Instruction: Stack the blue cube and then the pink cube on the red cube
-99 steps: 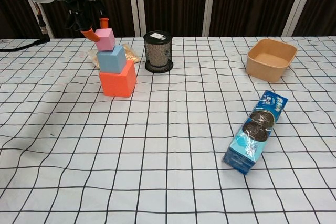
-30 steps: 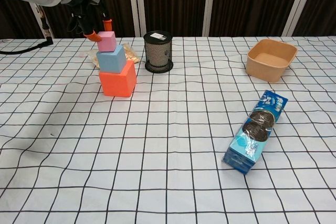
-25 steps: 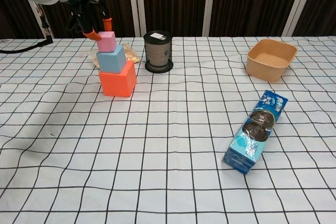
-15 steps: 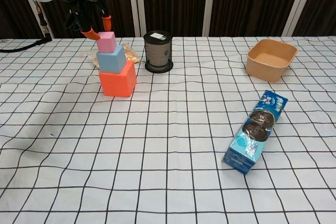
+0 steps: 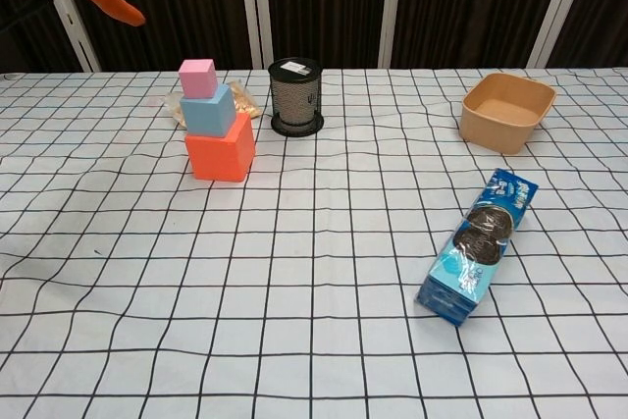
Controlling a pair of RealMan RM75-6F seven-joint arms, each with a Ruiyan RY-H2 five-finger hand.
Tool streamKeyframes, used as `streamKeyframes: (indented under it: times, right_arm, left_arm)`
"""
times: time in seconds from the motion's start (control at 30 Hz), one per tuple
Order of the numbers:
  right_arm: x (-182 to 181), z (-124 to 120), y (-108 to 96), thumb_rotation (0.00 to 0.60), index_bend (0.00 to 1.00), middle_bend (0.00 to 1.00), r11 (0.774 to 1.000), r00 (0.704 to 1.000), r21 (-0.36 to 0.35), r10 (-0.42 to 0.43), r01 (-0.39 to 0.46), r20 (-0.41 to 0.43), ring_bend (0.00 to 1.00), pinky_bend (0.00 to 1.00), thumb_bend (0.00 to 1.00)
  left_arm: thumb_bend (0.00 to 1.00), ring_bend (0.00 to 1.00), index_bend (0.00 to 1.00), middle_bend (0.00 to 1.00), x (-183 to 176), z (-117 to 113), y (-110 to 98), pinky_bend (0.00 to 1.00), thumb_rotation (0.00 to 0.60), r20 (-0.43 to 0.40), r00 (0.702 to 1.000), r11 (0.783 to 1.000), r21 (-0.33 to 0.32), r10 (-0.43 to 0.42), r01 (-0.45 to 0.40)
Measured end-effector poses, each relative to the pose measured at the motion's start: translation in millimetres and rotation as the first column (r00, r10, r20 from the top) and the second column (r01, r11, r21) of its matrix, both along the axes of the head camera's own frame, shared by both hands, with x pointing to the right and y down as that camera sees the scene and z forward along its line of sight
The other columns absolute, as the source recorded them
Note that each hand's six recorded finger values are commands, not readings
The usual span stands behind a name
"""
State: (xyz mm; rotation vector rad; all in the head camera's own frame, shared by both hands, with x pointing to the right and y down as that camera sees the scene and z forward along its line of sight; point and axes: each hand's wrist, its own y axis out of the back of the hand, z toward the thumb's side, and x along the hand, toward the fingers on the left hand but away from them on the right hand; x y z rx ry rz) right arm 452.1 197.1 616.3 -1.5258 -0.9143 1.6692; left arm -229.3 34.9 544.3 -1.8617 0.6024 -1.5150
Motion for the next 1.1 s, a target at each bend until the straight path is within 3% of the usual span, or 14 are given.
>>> streamKeyframes:
  times: [0.2, 0.37, 0.5, 0.8, 0.93, 1.1]
  right_arm:
    - [-4, -7, 3, 0.600, 0.02, 0.00, 1.000, 1.000, 0.001, 0.005, -0.005, 0.022, 0.00, 0.09, 0.11]
    - [-5, -18, 6, 0.600, 0.02, 0.00, 1.000, 0.999, 0.017, 0.014, -0.015, 0.044, 0.00, 0.09, 0.11]
    - [-2, -22, 8, 0.600, 0.02, 0.00, 1.000, 0.999, 0.008, 0.026, -0.027, 0.046, 0.00, 0.07, 0.10]
    - [-4, -25, 5, 0.600, 0.02, 0.00, 1.000, 0.999, 0.024, 0.005, -0.006, 0.045, 0.00, 0.07, 0.10]
    - [-4, -29, 3, 0.600, 0.02, 0.00, 0.998, 0.999, 0.058, -0.015, 0.013, 0.036, 0.00, 0.07, 0.10]
    - [-1, -31, 2, 0.600, 0.02, 0.00, 0.996, 1.000, 0.086, -0.022, 0.020, 0.020, 0.00, 0.07, 0.10]
  left_arm:
    - [0.16, 0.16, 0.08, 0.29, -45, -33, 37, 0.29, 0.600, -0.033, 0.999, 0.997, 0.077, 0.009, -0.006]
    - [0.16, 0.08, 0.04, 0.18, -93, -35, 85, 0.19, 0.600, 0.015, 1.000, 0.995, 0.095, 0.015, -0.016]
    - [0.14, 0.03, 0.02, 0.12, -139, -24, 131, 0.14, 0.600, 0.068, 0.997, 0.992, 0.124, -0.027, 0.018]
    - [0.13, 0.01, 0.02, 0.10, -173, 28, 188, 0.08, 0.600, 0.110, 0.989, 0.968, 0.239, -0.099, 0.071]
    - [0.13, 0.00, 0.02, 0.09, -180, 43, 202, 0.08, 0.600, 0.121, 0.988, 0.966, 0.253, -0.093, 0.060]
    - [0.13, 0.00, 0.02, 0.09, -183, 43, 203, 0.08, 0.600, 0.079, 0.992, 0.963, 0.260, -0.100, 0.076]
